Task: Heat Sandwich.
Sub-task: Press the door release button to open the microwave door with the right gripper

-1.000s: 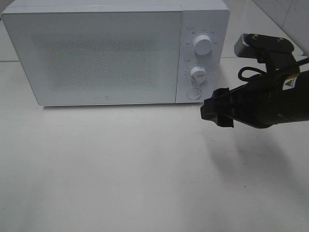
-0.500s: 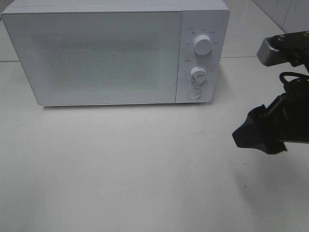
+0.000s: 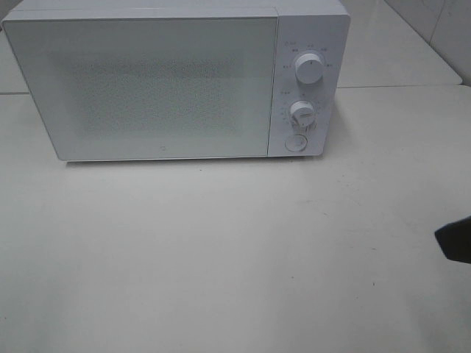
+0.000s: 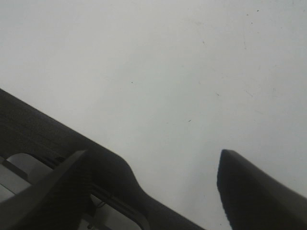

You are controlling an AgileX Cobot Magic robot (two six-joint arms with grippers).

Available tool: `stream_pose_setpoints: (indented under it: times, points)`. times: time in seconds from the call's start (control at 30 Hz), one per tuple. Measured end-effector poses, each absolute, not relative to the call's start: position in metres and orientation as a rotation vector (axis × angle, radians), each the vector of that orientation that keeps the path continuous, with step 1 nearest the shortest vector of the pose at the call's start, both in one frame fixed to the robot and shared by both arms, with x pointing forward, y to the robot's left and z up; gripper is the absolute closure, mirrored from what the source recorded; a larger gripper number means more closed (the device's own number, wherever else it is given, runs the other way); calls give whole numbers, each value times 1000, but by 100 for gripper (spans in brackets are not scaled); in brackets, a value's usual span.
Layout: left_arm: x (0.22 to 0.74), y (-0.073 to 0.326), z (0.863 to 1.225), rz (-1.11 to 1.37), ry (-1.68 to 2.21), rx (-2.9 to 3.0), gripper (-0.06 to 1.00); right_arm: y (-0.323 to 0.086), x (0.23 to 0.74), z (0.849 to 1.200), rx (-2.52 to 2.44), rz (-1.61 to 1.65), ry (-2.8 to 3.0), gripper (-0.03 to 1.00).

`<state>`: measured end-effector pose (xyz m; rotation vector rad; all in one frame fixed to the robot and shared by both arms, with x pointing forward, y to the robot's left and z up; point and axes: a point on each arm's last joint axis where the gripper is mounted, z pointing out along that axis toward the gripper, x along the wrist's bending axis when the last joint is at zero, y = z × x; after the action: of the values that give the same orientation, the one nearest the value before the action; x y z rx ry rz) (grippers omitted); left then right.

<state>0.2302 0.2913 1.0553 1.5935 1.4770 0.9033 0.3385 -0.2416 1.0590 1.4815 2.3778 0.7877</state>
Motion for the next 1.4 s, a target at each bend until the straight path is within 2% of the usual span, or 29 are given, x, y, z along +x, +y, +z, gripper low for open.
stream_pose_setpoints:
  times: [0.37,0.57,0.87,1.4]
  points:
    - [230,291,1055,903,1477,1593,-3,-276,286,1076,1402,855,2216,29]
    - [230,291,1055,903,1477,1593,-3,-290,264,1067,1450,913,2039,29]
    - [230,291,1055,903,1477,1593,-3,-296,248,1049,1521,970,1851,29]
    - [230,291,1055,903,1477,1593,-3,-300,231,1049,1502,1027,1703,29]
